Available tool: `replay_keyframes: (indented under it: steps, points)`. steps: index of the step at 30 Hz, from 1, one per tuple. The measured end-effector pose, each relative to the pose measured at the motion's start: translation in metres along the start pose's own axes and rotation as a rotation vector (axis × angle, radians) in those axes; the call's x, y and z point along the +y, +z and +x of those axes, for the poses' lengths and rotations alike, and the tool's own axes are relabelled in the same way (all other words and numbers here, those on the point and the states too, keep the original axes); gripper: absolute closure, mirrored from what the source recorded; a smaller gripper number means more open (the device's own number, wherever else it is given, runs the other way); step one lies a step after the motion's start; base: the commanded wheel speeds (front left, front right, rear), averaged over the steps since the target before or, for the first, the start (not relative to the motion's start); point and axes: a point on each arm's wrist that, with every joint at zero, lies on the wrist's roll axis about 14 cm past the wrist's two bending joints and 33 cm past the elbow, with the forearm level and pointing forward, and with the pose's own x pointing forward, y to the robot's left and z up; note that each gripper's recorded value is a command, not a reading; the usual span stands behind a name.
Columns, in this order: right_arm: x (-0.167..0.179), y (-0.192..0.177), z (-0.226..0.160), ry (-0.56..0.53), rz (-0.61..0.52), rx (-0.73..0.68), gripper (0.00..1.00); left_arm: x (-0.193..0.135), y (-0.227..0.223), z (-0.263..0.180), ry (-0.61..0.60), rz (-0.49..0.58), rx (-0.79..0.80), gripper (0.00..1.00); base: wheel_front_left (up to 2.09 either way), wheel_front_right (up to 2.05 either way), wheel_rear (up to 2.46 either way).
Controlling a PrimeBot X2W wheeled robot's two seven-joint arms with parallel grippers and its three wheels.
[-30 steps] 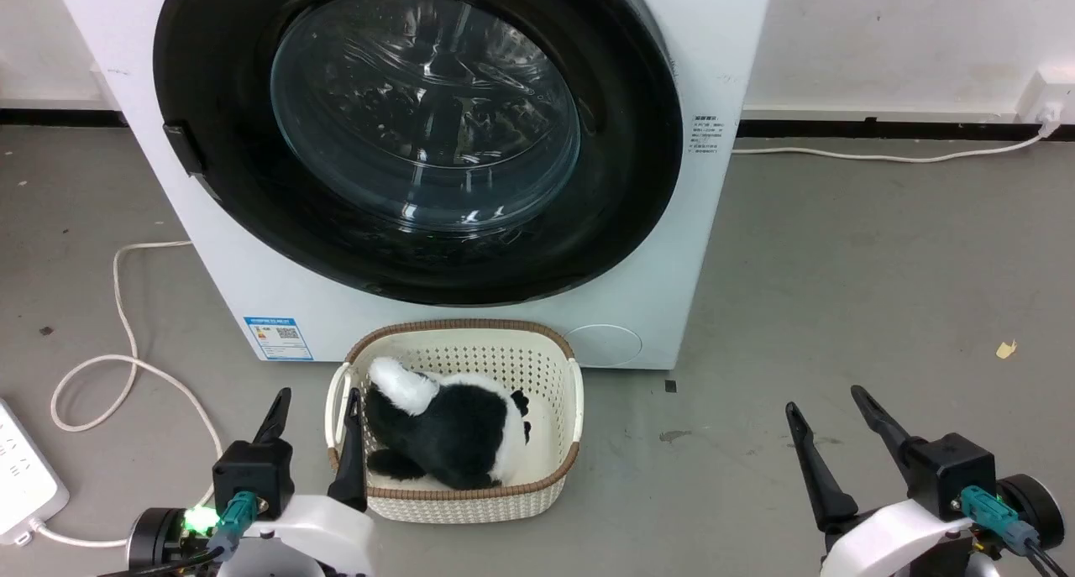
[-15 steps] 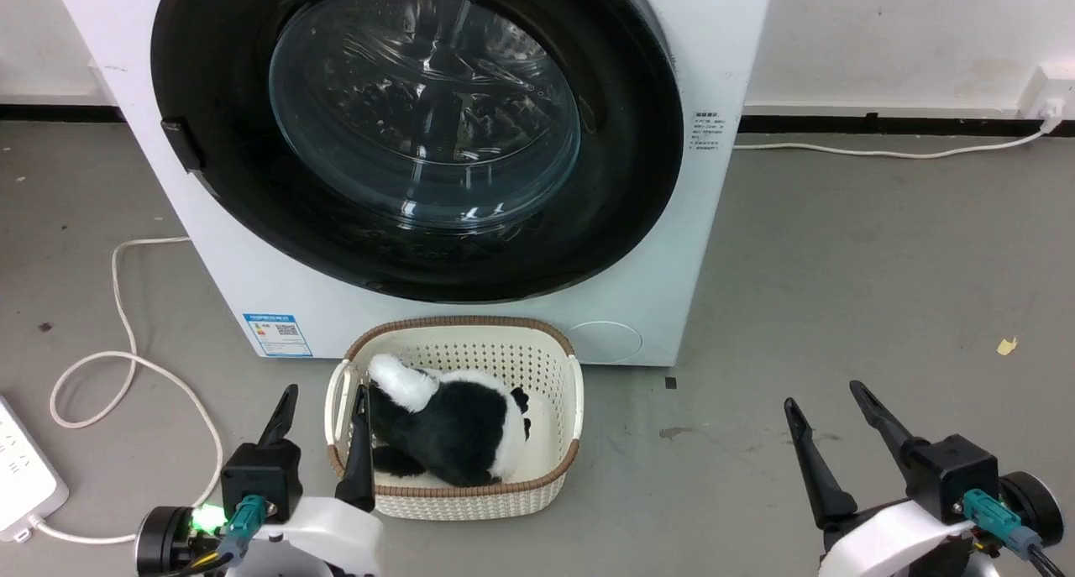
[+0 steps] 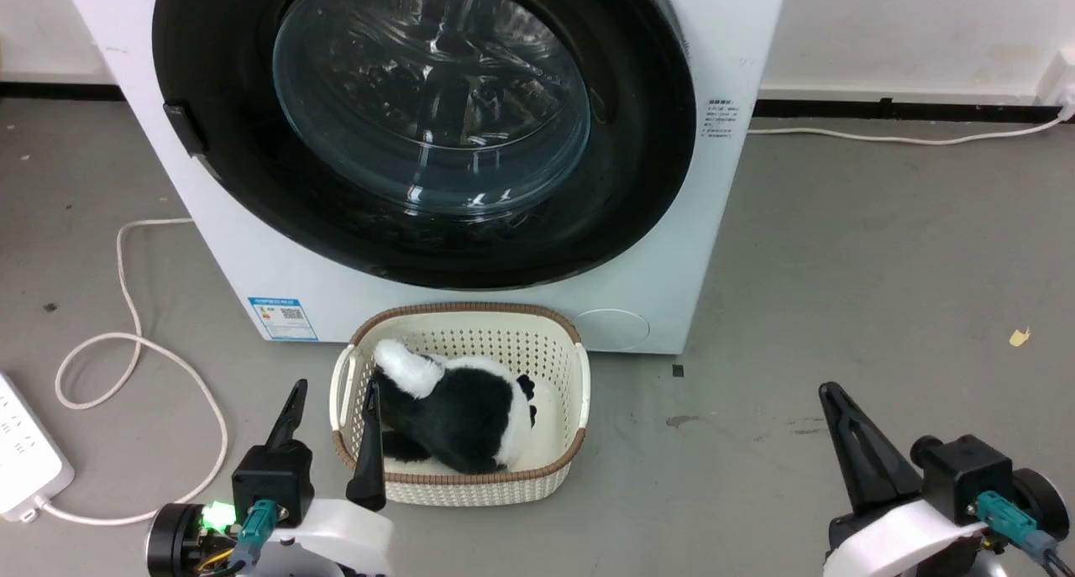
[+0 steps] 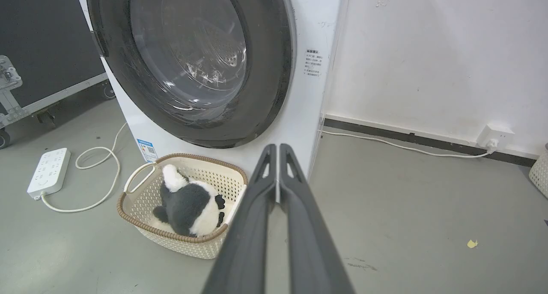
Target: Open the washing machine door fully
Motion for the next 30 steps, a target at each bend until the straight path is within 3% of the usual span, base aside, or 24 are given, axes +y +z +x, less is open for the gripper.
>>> replay_keyframes:
  steps: [17, 30]
  points:
    - [-0.01, 0.02, 0.047, 0.026, 0.1, -0.065, 1.0, 0.001, -0.003, 0.015, 0.02, 0.006, -0.012, 0.0, 0.0, 0.0, 0.0]
    - [-0.02, 0.026, 0.107, 0.028, 0.292, -0.055, 1.0, 0.004, -0.012, 0.029, 0.046, 0.015, -0.012, 0.0, 0.0, 0.0, 0.0]
